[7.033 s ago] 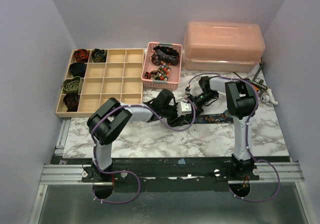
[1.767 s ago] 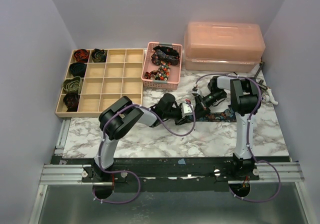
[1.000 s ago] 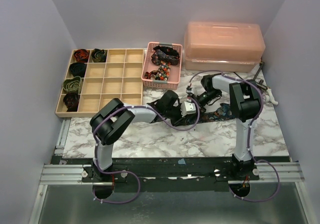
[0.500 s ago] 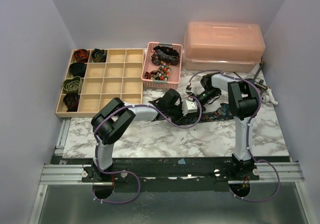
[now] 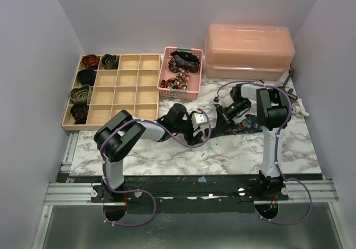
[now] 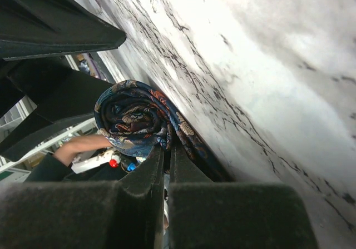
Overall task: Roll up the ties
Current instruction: Roll the tie at the center of the board.
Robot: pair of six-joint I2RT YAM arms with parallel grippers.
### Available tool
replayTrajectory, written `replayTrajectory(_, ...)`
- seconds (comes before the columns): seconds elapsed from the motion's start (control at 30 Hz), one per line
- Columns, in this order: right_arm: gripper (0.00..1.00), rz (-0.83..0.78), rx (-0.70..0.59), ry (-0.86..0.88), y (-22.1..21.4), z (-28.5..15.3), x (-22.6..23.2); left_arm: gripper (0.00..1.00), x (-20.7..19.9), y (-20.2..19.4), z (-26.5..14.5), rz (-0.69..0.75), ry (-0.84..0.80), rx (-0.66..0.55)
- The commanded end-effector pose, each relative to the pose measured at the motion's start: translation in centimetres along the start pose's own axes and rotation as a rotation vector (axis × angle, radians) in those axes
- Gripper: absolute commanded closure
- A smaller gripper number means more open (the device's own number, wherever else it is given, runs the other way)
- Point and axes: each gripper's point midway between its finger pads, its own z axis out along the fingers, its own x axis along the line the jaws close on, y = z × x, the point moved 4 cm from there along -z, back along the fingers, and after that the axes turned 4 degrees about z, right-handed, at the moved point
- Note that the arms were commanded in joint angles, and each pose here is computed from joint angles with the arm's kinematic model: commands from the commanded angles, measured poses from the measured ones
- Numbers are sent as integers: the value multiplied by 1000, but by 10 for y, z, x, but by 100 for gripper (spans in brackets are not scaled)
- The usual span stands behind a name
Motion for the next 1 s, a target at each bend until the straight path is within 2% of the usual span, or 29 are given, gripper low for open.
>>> replayTrajectory(0.0, 99, -47, 32, -196, 6, 15, -65, 21, 2, 16, 11, 59, -22, -131)
replayTrajectory(0.17, 99, -38, 32, -179, 3, 20, -67, 20, 12, 29, 39, 62, -16, -164)
replayTrajectory(0.27, 99, -39, 9, -161, 7, 19, -62, 29, 12, 26, 55, 67, -7, -141)
replayTrajectory(0.33, 98, -40, -9, -145, 10, 17, -56, 40, 10, 20, 60, 55, -14, -100)
replayTrajectory(0.43, 75, -42, -32, -96, 12, 10, -38, 69, 7, 6, 54, 19, -8, -12)
replayTrajectory(0.5, 63, -48, -47, -65, 11, 1, -21, 80, 1, -6, 43, 3, -10, 61)
replayTrajectory(0.53, 60, -49, -51, -52, 8, -4, -12, 83, -3, -11, 37, 4, -17, 84)
replayTrajectory(0.6, 55, -69, -69, -31, 6, -15, 5, 84, -12, -19, 25, -5, -35, 125)
replayTrajectory(0.73, 54, -96, -77, -23, 2, -28, 24, 85, -25, -28, 13, -48, -67, 185)
replayTrajectory(0.97, 47, -43, -31, 75, -8, -13, 45, 81, -20, -28, 16, -72, -40, 258)
